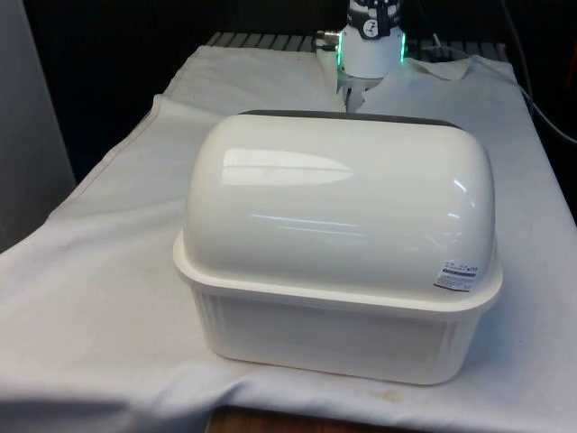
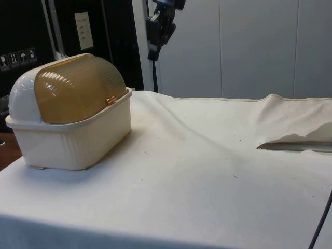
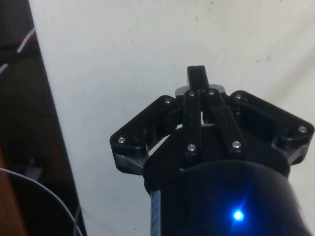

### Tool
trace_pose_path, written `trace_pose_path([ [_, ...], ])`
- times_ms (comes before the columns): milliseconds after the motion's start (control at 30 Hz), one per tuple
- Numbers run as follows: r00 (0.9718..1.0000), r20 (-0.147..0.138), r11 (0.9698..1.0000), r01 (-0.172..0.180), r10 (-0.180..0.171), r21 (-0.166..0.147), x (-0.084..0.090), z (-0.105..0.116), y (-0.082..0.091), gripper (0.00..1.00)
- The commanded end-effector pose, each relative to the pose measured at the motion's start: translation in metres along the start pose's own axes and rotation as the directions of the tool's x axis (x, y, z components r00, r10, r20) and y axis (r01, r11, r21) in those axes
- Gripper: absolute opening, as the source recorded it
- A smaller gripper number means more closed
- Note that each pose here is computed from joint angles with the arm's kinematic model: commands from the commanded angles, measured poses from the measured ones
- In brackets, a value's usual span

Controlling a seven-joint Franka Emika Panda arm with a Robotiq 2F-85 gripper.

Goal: Open the lid, then close it.

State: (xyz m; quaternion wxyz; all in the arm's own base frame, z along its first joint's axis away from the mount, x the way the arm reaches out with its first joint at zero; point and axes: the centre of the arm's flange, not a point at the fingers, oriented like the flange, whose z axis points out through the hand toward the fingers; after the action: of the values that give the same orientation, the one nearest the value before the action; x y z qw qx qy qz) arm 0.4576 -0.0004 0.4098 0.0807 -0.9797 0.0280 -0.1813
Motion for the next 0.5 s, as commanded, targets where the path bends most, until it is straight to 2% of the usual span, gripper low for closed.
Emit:
trace_pose_path([
  [0, 0.9997, -0.025, 0.9999, -0.002, 0.002, 0.013, -0.0005, -0.0008, -0.0019, 0.0],
  [200, 0.998, -0.063, 0.9994, -0.004, 0.006, 0.033, -0.0005, 0.0004, -0.0006, 0.0],
  [233, 0.9991, -0.043, 0.9997, -0.002, 0.003, 0.024, -0.0005, 0.0014, 0.0021, 0.0],
  [267, 0.9973, -0.073, 0.9993, -0.003, 0.006, 0.038, -0.0005, 0.0006, -0.0008, 0.0],
  [467, 0.9955, -0.094, 0.9989, 0.001, 0.003, 0.046, -0.0022, 0.0071, -0.0018, 0.0],
])
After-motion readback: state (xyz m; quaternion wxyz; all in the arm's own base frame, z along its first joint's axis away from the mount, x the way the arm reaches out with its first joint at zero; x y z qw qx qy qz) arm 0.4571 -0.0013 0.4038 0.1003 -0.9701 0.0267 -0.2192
